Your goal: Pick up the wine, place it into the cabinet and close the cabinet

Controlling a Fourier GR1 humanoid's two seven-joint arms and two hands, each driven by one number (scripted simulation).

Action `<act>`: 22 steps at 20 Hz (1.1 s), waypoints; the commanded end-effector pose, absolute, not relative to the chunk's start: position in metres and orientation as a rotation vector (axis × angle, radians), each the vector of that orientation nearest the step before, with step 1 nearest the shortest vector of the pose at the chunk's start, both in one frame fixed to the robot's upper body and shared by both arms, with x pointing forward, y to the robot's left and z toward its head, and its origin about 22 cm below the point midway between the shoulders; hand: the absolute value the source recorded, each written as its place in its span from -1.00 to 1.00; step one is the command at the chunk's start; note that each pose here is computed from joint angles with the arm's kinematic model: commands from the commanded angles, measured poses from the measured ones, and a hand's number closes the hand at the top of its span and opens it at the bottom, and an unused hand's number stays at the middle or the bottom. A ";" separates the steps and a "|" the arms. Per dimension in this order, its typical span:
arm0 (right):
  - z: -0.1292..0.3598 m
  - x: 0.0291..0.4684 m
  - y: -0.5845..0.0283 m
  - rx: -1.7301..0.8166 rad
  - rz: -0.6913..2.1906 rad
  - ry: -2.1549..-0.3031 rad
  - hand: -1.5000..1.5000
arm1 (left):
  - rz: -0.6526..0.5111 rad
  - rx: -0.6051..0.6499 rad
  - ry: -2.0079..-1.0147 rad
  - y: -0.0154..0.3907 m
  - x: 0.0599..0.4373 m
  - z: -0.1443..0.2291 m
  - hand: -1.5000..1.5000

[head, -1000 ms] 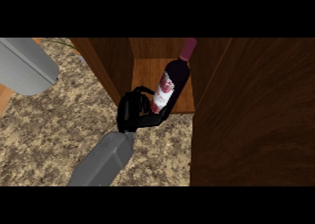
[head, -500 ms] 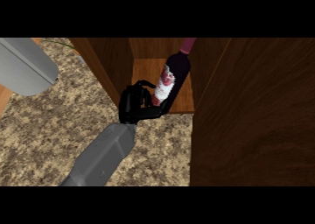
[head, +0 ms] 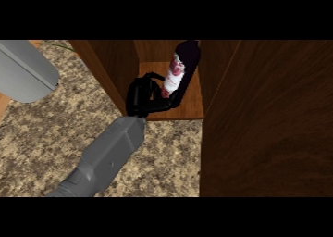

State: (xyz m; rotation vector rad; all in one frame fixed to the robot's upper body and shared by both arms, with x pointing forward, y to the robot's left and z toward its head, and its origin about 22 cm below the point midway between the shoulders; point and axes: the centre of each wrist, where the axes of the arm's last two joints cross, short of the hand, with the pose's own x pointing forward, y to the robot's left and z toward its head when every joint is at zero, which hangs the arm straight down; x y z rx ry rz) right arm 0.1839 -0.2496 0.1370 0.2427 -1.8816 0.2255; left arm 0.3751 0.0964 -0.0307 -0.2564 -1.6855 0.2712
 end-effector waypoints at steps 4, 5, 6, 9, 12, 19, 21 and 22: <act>0.146 0.165 -0.256 0.239 0.218 -1.902 -1.00 | 0.283 -0.242 -1.650 0.093 0.382 -0.022 1.00; 0.138 0.174 -0.246 0.254 0.231 -1.902 -1.00 | 0.274 -0.241 -1.656 0.095 0.393 -0.014 1.00; 0.148 0.181 -0.245 0.258 0.240 -1.888 -1.00 | 0.262 -0.210 -1.655 0.097 0.392 -0.018 1.00; 0.137 0.194 -0.252 0.255 0.247 -1.896 -1.00 | 0.260 -0.155 -1.643 0.106 0.381 -0.037 1.00; 0.152 0.183 -0.254 0.252 0.263 -1.906 -1.00 | 0.262 -0.136 -1.623 0.098 0.392 -0.020 1.00; 0.144 0.178 -0.237 0.280 0.245 -1.902 -1.00 | 0.346 -0.106 -1.676 0.121 0.382 -0.048 1.00; 0.143 0.189 -0.249 0.272 0.251 -1.907 -1.00 | 0.376 -0.128 -1.657 0.115 0.392 -0.032 1.00; 0.144 0.181 -0.251 0.248 0.237 -1.882 -1.00 | 0.358 -0.096 -1.672 0.123 0.385 -0.046 1.00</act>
